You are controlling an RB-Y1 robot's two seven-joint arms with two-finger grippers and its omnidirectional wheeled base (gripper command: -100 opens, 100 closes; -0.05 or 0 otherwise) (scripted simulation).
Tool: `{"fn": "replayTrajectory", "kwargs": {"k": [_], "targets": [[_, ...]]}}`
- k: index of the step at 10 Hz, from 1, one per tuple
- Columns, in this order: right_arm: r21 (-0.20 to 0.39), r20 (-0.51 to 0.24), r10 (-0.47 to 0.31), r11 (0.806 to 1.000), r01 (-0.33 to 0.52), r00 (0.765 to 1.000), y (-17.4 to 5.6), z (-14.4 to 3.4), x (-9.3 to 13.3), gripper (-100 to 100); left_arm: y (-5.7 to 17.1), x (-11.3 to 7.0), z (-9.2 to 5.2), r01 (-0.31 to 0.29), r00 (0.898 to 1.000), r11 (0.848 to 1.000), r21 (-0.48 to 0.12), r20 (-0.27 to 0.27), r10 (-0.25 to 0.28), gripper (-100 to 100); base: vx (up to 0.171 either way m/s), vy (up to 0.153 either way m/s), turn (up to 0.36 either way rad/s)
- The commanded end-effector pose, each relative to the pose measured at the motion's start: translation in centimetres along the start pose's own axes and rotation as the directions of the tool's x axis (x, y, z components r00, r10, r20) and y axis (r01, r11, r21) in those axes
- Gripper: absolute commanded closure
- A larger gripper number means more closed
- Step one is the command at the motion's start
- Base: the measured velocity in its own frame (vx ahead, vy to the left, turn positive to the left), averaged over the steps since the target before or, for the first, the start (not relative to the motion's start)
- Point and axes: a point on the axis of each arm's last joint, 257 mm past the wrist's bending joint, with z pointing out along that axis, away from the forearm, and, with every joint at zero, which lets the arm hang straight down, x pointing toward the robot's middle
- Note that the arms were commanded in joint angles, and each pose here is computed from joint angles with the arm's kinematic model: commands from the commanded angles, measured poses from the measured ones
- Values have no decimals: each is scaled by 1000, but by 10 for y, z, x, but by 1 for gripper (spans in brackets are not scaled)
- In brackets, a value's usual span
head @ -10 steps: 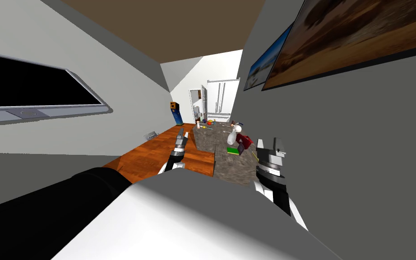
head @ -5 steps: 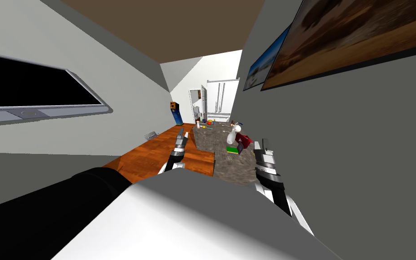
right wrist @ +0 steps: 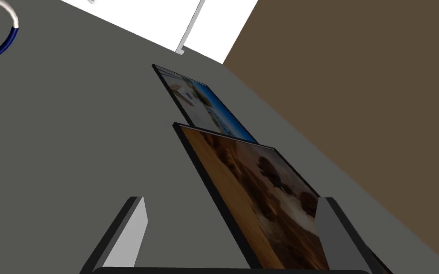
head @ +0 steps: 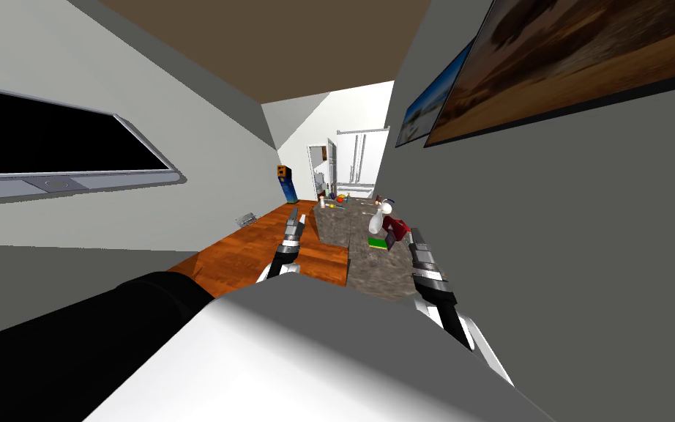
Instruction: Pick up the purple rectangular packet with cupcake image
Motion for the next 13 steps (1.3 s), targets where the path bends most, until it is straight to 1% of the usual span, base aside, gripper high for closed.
{"fn": "replayTrajectory", "kwargs": {"k": [1, 3, 4, 6, 8, 9, 11, 13], "targets": [[42, -35, -82, 996, 83, 996, -21, -3, 7, -100, 0, 0, 0, 0, 1000, 1000, 0, 0, 0, 0, -9, 13, 26], [87, -83, -176, 979, 183, 981, -46, -8, 14, -100, 0, 0, 0, 0, 1000, 1000, 0, 0, 0, 0, -6, 15, 36], [86, -84, -184, 978, 191, 979, -46, -8, 14, -100, 0, 0, 0, 0, 1000, 1000, 0, 0, 0, 0, -3, 10, 8], [123, -139, -282, 946, 299, 949, -71, -13, 19, -100, 0, 0, 0, 0, 1000, 1000, 0, 0, 0, 0, -3, 14, 30], [151, -196, -371, 903, 402, 908, -96, -19, 22, -100, 0, 0, 0, 0, 1000, 1000, 0, 0, 0, 0, -1, 21, 48], [150, -197, -373, 902, 404, 907, -96, -19, 22, -100, 0, 0, 0, 0, 1000, 1000, 0, 0, 0, 0, -2, 13, 9], [168, -255, -454, 848, 502, 853, -121, -26, 23, -100, 0, 0, 0, 0, 1000, 1000, 0, 0, 0, 0, -2, 16, 39], [177, -311, -523, 789, 589, 794, -143, -33, 22, -100, 0, 0, 0, 0, 1000, 1000, 0, 0, 0, 0, 1, 22, 52]]}}
